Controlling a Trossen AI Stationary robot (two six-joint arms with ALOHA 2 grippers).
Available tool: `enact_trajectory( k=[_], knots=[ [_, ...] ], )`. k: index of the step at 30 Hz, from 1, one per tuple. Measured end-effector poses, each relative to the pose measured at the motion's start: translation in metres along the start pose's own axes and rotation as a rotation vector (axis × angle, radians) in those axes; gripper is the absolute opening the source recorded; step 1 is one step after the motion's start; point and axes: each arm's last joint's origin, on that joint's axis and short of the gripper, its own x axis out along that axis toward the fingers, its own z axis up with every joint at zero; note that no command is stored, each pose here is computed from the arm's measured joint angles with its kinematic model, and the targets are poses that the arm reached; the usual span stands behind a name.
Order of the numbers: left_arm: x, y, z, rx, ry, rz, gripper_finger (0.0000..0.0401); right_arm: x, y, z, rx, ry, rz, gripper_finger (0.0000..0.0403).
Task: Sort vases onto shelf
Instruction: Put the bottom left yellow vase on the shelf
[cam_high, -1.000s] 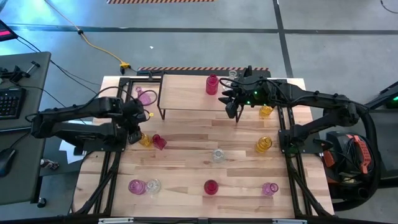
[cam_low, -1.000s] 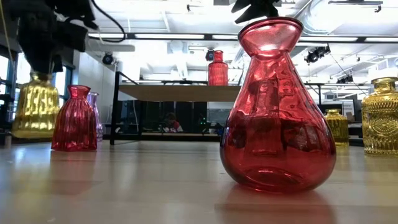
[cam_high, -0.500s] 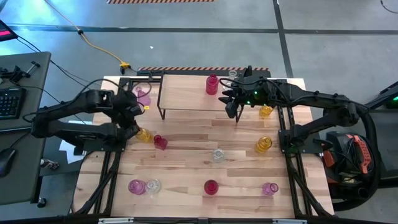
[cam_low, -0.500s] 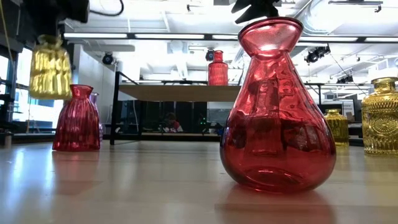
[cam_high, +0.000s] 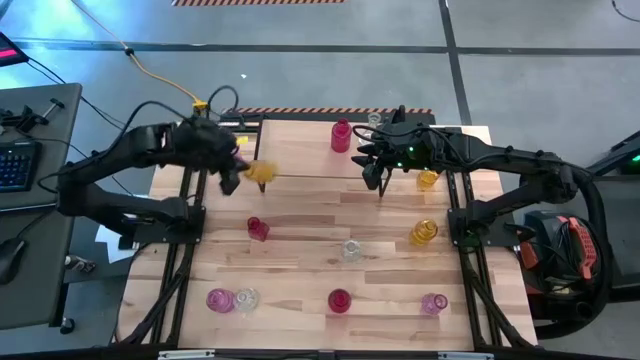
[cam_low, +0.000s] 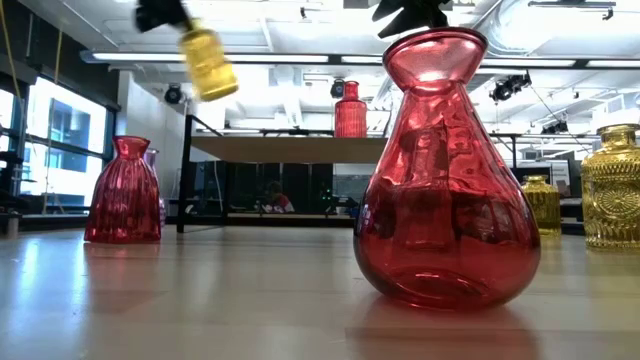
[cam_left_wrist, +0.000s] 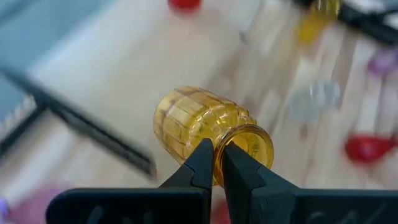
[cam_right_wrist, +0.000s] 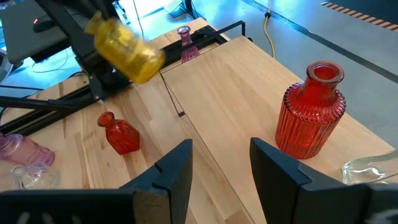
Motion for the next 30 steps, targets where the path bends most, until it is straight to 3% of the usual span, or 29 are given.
enact_trajectory(
  k=[5, 8, 12, 19, 30],
  knots=[
    [0.014, 0.005, 0.048, 0.041, -0.177, 0.059, 0.0007, 0.000, 0.000, 0.000, 0.007, 0.000, 0.000, 0.0140],
    [0.027, 0.011, 0.072, 0.085, -0.189, 0.081, 0.0007, 0.000, -0.001, 0.000, 0.008, -0.006, -0.017, 0.0140],
    [0.050, 0.022, 0.096, 0.122, -0.146, 0.094, 0.0007, 0.000, -0.001, 0.000, 0.028, -0.011, -0.033, 0.0140],
    [0.092, 0.034, 0.126, 0.172, -0.070, 0.024, 0.0007, 0.000, -0.001, -0.001, 0.026, -0.004, -0.036, 0.0140],
    [0.111, 0.040, 0.150, 0.193, 0.111, 0.026, 0.0007, 0.000, -0.002, -0.002, 0.029, 0.010, -0.041, 0.0140]
  ],
)
